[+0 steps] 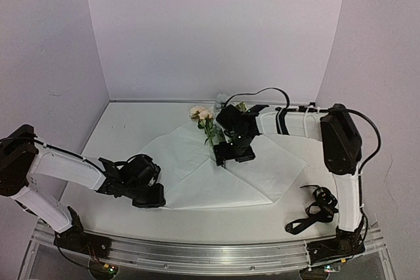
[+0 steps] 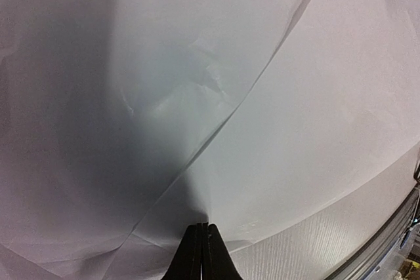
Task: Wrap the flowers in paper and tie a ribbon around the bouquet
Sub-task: Adjust the fake flower on the 1/4-folded wrapping paper.
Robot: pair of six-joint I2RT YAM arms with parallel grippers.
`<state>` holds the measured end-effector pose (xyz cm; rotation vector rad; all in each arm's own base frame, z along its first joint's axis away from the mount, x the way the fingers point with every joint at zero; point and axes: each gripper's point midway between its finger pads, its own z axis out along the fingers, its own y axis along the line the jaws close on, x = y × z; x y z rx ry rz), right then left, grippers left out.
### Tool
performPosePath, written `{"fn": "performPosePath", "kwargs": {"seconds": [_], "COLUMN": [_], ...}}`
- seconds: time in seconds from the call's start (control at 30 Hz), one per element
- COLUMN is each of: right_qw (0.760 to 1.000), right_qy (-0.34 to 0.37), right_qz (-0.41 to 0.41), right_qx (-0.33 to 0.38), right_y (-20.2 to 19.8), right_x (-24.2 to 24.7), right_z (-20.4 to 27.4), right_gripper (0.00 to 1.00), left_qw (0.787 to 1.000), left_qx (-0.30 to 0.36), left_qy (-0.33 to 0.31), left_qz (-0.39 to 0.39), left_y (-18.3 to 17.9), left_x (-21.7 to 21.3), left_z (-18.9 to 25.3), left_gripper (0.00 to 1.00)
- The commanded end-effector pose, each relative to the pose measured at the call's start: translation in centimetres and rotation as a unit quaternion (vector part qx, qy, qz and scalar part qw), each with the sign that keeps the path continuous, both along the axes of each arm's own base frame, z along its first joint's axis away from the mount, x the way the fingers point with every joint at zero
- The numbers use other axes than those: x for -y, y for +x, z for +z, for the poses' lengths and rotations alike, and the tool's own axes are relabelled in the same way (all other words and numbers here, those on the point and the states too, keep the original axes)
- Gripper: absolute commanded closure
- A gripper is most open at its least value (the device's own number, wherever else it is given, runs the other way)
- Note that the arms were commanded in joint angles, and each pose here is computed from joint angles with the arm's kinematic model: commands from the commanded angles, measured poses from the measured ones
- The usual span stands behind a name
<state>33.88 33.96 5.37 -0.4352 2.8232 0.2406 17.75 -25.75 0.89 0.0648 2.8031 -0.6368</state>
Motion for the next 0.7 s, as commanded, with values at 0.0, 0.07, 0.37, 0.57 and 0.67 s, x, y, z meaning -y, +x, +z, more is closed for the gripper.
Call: {"fn": "performPosePath", "kwargs": {"seconds": [0.0,0.07,0.37,0.57,0.67], "right_qw": [1.0,1.0,0.998,0.995,0.993], "right_qy": [-0.012,-0.015,-0.022,-0.015,-0.009], "right_qz": [0.007,-0.006,-0.059,-0.097,-0.106], "right_qx": [0.004,0.0,-0.019,-0.033,-0.042], "right_y": [2.4,3.1,4.7,5.1,5.0], "right_x": [-0.9,-1.1,-1.7,-2.0,-2.2], "right_z": [-0.3,-1.1,-3.1,-4.3,-4.6], "right_gripper": [0.11,0.11,0.21,0.39,0.49], "left_qw": [0.997,0.997,0.998,0.998,0.998], "left_qx": [-0.015,-0.014,-0.017,-0.015,-0.015], "left_qy": [0.081,0.08,0.064,0.063,0.062], "left_qz": [-0.004,-0.004,-0.014,-0.017,-0.019], "left_y": [-1.0,-0.9,-1.0,-1.0,-1.0], "left_x": [-3.4,-3.3,-2.6,-2.5,-2.4], "left_z": [-2.0,-1.9,-1.3,-1.1,-1.1], "left_gripper": [0.96,0.96,0.97,0.96,0.96]}}
